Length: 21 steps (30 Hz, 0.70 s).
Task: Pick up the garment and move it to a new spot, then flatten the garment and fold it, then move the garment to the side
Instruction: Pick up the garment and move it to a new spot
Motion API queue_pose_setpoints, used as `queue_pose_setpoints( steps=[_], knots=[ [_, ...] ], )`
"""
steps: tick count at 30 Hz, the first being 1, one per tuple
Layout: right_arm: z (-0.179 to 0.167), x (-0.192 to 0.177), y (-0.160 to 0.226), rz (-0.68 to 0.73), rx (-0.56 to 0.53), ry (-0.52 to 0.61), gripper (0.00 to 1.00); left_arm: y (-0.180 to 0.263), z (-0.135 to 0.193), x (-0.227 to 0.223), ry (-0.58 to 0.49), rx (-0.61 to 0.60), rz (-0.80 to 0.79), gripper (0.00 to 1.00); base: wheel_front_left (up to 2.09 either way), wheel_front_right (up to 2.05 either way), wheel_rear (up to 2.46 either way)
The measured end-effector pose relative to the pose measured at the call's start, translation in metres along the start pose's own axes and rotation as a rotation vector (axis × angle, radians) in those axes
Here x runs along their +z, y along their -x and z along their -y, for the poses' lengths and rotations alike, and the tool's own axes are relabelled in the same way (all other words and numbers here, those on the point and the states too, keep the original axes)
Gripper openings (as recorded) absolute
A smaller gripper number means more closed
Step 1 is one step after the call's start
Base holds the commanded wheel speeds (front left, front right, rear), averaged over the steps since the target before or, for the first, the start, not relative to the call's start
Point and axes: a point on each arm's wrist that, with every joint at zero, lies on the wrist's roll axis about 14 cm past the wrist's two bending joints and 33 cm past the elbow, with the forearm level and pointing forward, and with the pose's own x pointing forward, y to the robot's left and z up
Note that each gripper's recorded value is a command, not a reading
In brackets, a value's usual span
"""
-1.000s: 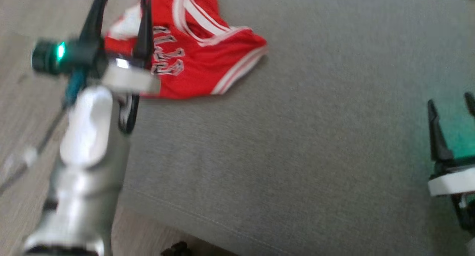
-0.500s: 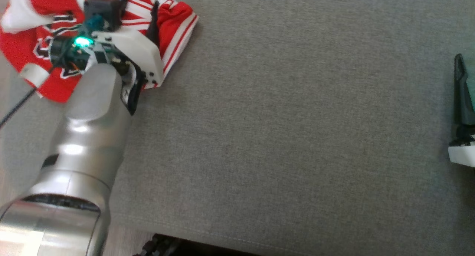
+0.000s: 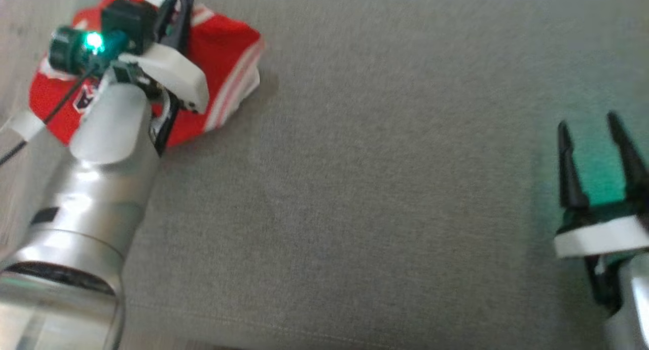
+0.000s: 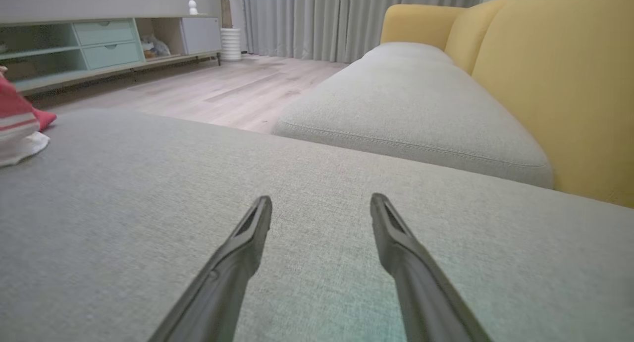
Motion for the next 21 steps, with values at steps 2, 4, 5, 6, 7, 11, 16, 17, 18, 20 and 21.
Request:
queue_pose_setpoints(
  steps=[2,4,5,6,7,11,16,17,18,20,21],
  knots=[
    [-0.004,0.009,0.014,0.007,-0.013,-0.009,1.00,0.007,-0.001,0.043,-0.046,-0.013,0.107,0.00,0.00,0.00,0.00],
    [-0.007,0.018,0.030,0.018,-0.026,-0.015,1.00,0.016,0.002,0.088,-0.086,-0.029,0.215,0.00,0.00,0.00,0.00],
    [-0.008,0.022,0.038,0.024,-0.031,-0.015,1.00,0.023,0.005,0.111,-0.107,-0.039,0.272,0.00,0.00,0.00,0.00],
    [-0.009,0.027,0.045,0.034,-0.039,-0.015,1.00,0.030,0.008,0.133,-0.125,-0.050,0.328,0.00,0.00,0.00,0.00],
    [-0.010,0.033,0.053,0.046,-0.051,-0.020,1.00,0.037,0.014,0.154,-0.147,-0.066,0.380,0.00,0.00,0.00,0.00],
    [-0.005,0.054,0.083,0.099,-0.112,-0.029,1.00,0.066,0.047,0.224,-0.208,-0.144,0.566,0.00,0.00,0.00,0.00],
    [0.016,0.065,0.125,0.140,-0.225,-0.035,1.00,0.094,0.110,0.302,-0.230,-0.280,0.787,0.00,0.00,0.00,0.00],
    [0.019,0.067,0.132,0.148,-0.246,-0.040,1.00,0.099,0.126,0.314,-0.229,-0.315,0.822,0.00,0.00,0.00,0.00],
    [0.023,0.068,0.140,0.154,-0.267,-0.043,1.00,0.104,0.142,0.324,-0.228,-0.350,0.853,0.00,0.00,0.00,0.00],
    [0.033,0.069,0.155,0.164,-0.318,-0.046,1.00,0.111,0.173,0.336,-0.233,-0.419,0.896,0.00,0.00,0.00,0.00],
    [0.038,0.069,0.163,0.167,-0.343,-0.049,1.00,0.114,0.190,0.338,-0.236,-0.457,0.906,0.00,0.00,0.00,0.00]
  ],
)
